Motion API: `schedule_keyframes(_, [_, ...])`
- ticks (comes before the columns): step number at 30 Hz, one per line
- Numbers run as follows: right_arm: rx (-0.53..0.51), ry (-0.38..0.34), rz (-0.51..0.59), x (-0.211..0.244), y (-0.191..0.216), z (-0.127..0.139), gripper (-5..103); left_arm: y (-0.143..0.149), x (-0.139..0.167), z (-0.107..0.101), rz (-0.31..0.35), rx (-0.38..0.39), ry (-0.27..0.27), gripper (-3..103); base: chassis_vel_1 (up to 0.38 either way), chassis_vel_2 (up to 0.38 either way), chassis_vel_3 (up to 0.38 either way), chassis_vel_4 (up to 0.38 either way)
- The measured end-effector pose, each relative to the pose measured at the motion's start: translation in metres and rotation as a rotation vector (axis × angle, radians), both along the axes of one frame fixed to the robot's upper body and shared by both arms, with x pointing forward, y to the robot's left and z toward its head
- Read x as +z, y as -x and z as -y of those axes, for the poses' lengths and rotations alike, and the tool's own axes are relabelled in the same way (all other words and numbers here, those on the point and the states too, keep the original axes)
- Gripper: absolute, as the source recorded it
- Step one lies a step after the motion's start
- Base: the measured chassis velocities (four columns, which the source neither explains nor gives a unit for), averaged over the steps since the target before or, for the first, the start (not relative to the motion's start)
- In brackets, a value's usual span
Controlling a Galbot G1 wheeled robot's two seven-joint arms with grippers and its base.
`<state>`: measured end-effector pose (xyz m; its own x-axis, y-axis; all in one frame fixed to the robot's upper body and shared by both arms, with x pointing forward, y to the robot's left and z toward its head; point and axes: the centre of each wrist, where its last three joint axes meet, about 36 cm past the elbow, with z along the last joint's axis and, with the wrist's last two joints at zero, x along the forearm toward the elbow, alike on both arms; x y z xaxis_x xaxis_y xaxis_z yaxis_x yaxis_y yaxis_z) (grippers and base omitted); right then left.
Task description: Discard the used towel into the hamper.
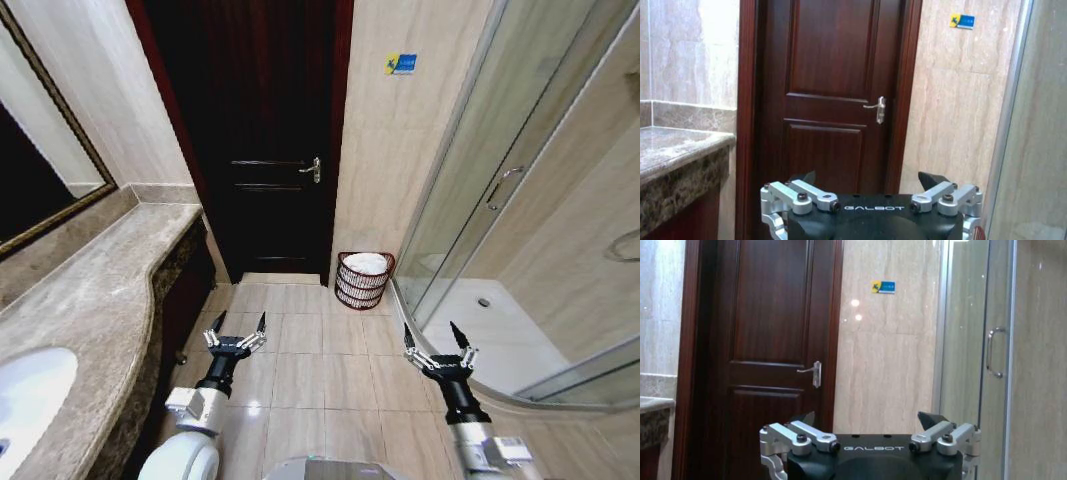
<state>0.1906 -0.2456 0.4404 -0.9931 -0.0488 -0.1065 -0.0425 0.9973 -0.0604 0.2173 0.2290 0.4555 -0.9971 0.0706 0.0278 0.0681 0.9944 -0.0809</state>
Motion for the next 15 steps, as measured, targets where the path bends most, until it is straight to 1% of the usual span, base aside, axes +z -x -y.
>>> schedule_keyframes(15, [0.000,0.000,0.000,0.0000,0.0000,0.0000,100,0.0000,0.0000,0.0000,0.000,0.000,0.000,100,0.000,0.000,0.000,0.000])
